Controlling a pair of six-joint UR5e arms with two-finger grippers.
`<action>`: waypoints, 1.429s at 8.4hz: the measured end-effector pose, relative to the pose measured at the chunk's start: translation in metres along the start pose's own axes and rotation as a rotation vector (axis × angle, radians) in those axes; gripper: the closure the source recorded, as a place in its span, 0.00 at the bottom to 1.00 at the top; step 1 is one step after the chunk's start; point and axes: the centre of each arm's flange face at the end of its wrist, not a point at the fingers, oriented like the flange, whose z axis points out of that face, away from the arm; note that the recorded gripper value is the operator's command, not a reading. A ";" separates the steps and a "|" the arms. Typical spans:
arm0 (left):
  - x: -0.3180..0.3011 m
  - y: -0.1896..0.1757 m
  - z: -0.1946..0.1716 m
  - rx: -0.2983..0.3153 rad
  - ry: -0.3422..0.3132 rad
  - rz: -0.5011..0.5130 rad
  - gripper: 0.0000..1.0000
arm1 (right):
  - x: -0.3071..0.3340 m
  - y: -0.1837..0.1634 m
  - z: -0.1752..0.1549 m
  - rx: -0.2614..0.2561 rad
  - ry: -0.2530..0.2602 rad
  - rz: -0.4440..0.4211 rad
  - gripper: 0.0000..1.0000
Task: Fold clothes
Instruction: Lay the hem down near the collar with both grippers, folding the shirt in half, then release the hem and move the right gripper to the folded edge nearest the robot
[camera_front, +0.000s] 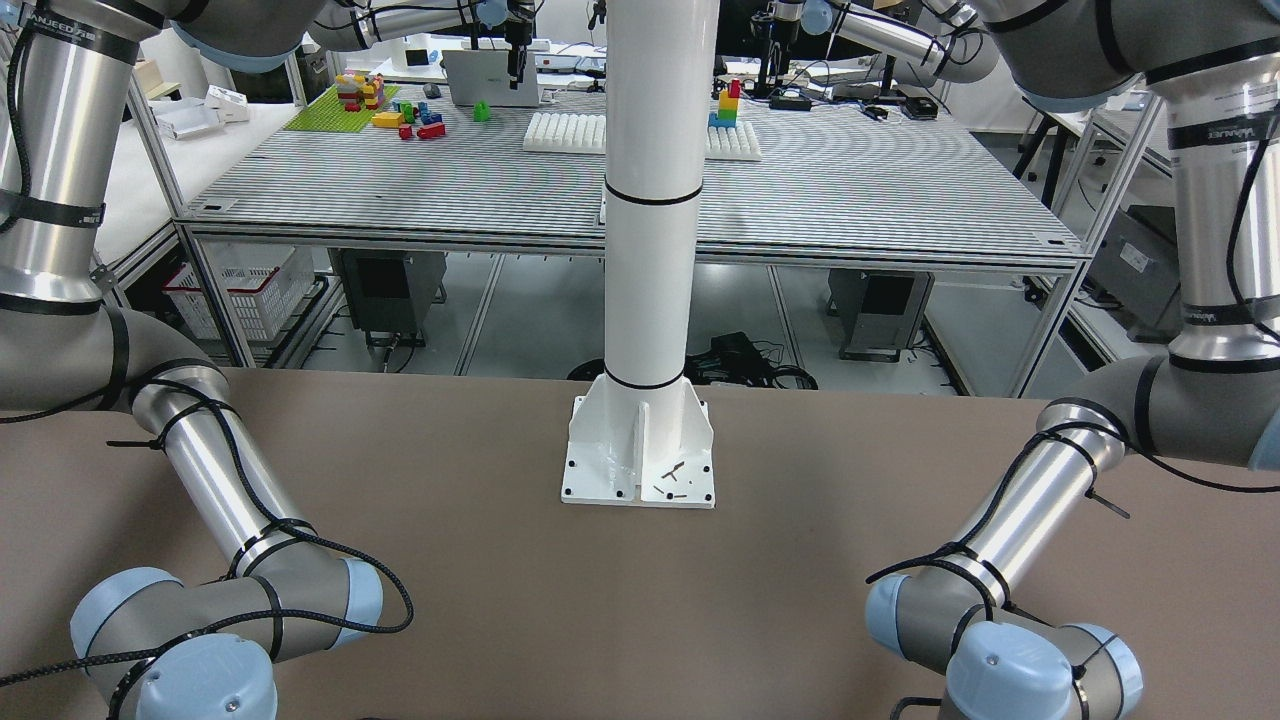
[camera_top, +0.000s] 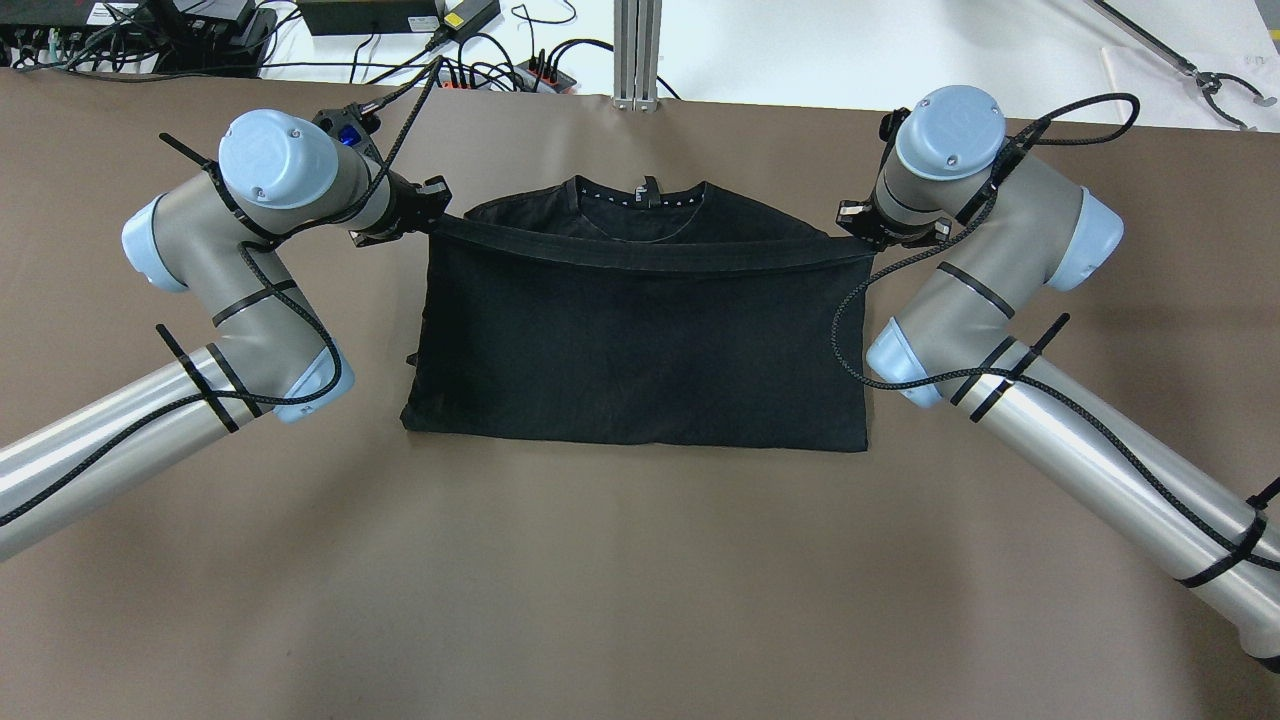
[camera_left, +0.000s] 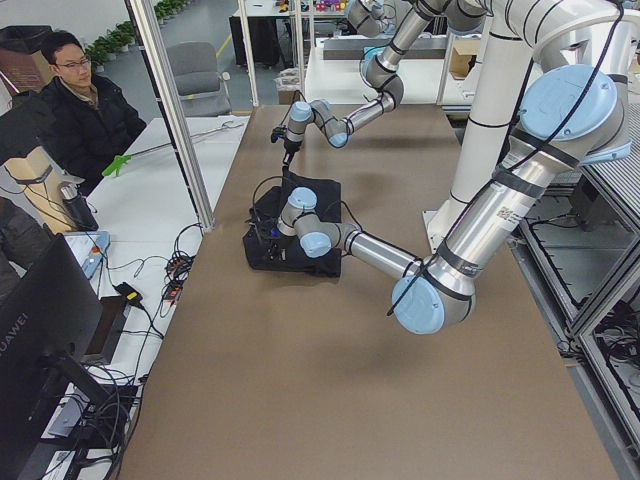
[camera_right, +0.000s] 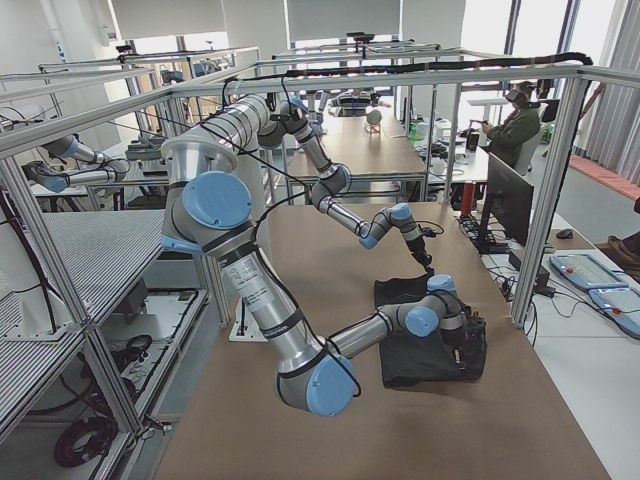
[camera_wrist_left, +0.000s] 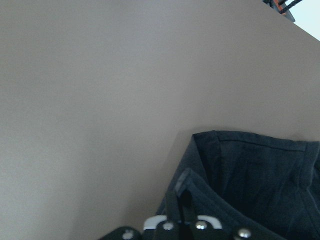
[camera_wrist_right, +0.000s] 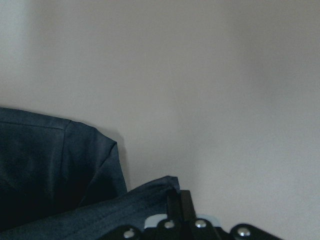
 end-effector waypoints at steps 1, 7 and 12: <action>-0.003 -0.009 0.001 0.008 -0.003 -0.001 0.79 | -0.009 -0.004 -0.002 0.004 -0.003 0.009 0.88; -0.018 -0.040 0.030 0.032 -0.036 0.002 0.49 | -0.045 -0.021 -0.008 0.060 -0.011 0.165 0.27; -0.016 -0.043 0.029 0.034 -0.010 -0.010 0.48 | -0.011 0.030 -0.004 0.052 -0.109 0.189 0.29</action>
